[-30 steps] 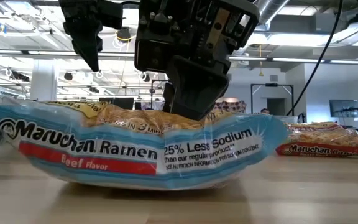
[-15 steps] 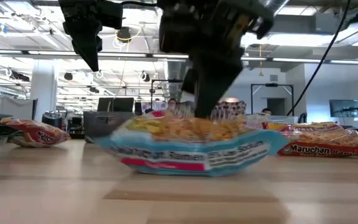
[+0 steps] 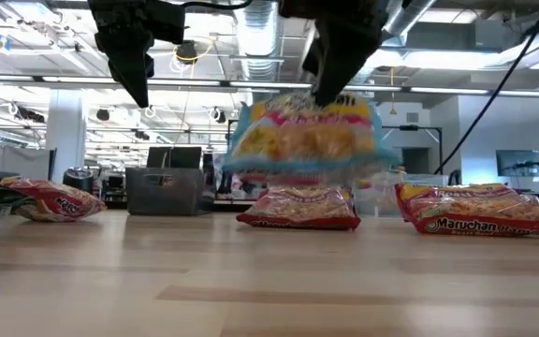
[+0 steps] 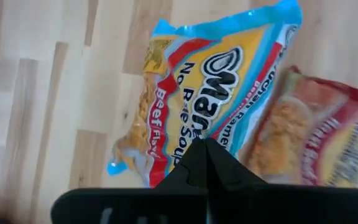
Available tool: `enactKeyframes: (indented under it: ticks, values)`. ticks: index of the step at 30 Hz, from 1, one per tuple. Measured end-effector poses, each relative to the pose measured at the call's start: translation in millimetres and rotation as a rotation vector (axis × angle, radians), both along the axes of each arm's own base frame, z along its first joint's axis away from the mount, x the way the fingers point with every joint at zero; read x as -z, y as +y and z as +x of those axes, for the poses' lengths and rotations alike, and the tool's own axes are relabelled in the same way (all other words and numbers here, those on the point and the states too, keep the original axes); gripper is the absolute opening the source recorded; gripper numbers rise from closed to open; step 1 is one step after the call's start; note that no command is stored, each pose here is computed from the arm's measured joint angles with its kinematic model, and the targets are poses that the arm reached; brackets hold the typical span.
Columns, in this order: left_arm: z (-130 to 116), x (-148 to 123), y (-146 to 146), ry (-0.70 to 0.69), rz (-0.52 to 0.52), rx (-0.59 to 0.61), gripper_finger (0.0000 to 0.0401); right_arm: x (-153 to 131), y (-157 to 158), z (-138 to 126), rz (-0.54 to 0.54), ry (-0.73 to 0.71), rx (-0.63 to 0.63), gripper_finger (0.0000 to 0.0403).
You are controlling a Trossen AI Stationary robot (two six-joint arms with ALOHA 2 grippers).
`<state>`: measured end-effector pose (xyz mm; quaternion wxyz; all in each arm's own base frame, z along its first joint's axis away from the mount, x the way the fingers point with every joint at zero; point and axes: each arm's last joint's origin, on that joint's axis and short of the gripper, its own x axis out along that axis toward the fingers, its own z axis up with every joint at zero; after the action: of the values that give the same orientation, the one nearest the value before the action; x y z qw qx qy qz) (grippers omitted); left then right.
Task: Sort Maruchan noodles
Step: Put the light blue noodle pack into the right transparent bin
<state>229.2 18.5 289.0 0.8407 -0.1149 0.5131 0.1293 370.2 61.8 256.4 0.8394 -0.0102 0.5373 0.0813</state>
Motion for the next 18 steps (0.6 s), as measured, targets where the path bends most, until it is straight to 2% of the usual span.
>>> enactKeyframes:
  ticks: [9,18]
  values:
    - [-0.1,0.0,0.0,0.001,0.0,0.0,0.0124,-29.1,-9.2,-24.1,-0.152,-0.016,0.072,0.0003]
    - [-0.1,0.0,-0.1,0.001,0.0,0.0,0.0124,-44.9,-24.9,-41.7,-0.249,0.005,0.133,0.0003]
